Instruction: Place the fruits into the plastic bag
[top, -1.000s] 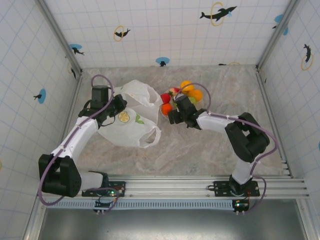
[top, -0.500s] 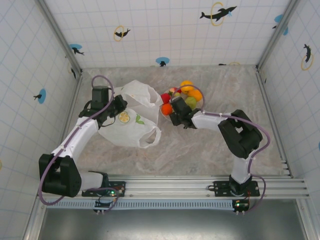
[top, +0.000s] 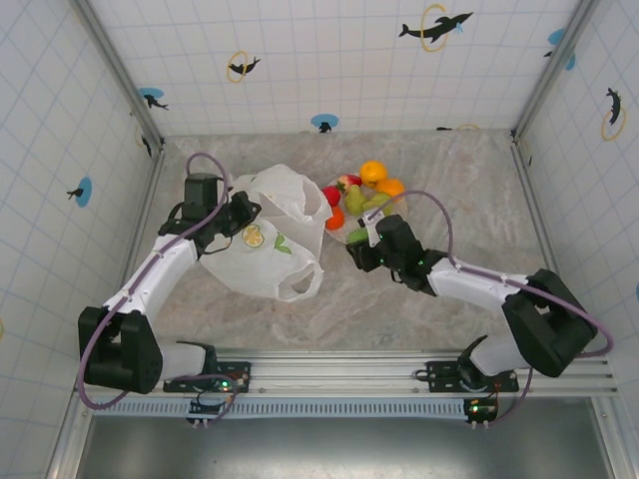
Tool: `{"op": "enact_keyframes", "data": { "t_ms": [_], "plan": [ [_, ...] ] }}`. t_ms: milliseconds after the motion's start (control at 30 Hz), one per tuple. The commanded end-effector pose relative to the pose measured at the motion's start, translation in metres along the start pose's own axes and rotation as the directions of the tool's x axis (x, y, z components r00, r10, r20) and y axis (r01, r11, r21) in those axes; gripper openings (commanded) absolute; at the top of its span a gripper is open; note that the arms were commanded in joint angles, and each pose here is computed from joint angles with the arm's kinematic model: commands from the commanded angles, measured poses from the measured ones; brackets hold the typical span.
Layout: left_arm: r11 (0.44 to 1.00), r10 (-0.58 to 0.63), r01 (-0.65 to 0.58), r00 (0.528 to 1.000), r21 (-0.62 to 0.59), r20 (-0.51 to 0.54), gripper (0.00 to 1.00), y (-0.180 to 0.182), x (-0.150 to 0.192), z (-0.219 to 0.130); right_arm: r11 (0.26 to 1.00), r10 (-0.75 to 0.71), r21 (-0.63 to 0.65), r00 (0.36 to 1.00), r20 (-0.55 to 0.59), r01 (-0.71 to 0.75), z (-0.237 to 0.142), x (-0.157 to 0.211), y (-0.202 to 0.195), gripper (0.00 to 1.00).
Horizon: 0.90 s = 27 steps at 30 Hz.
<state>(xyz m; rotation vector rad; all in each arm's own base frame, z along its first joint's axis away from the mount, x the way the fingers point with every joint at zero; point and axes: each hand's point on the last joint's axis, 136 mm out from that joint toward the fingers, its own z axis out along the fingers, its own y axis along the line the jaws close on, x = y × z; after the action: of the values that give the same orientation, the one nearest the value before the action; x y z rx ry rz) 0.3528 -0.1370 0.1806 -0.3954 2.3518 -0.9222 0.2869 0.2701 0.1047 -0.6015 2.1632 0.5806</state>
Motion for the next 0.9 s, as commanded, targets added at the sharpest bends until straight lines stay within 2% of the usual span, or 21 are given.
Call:
{"op": "enact_keyframes", "data": {
  "t_ms": [0, 233, 533, 700, 867],
  "plan": [
    [0.997, -0.036, 0.037, 0.999, 0.067, -0.002, 0.00, -0.013, 0.002, -0.007, 0.959, 0.100, -0.279, 0.982, 0.161, -0.052, -0.010, -0.029, 0.054, 0.58],
    [0.994, -0.062, 0.063, 0.998, 0.090, -0.012, 0.00, -0.023, 0.008, -0.009, 0.917, 0.051, -0.397, 0.981, 0.185, 0.027, 0.002, -0.033, 0.107, 0.57],
    [0.979, -0.108, 0.121, 0.990, 0.164, -0.085, 0.00, -0.042, 0.022, -0.009, 0.929, 0.182, -0.359, 0.956, 0.231, -0.090, 0.038, -0.051, 0.098, 0.56],
    [0.972, -0.149, 0.167, 0.982, 0.166, -0.115, 0.00, -0.045, 0.029, -0.009, 0.915, 0.336, -0.315, 0.911, 0.241, -0.254, 0.054, -0.062, 0.086, 0.55],
    [0.945, -0.230, 0.261, 0.959, 0.198, -0.164, 0.00, -0.045, 0.041, -0.003, 0.859, 0.504, -0.215, 0.839, 0.203, -0.464, 0.075, -0.059, 0.076, 0.54]
  ]
}}
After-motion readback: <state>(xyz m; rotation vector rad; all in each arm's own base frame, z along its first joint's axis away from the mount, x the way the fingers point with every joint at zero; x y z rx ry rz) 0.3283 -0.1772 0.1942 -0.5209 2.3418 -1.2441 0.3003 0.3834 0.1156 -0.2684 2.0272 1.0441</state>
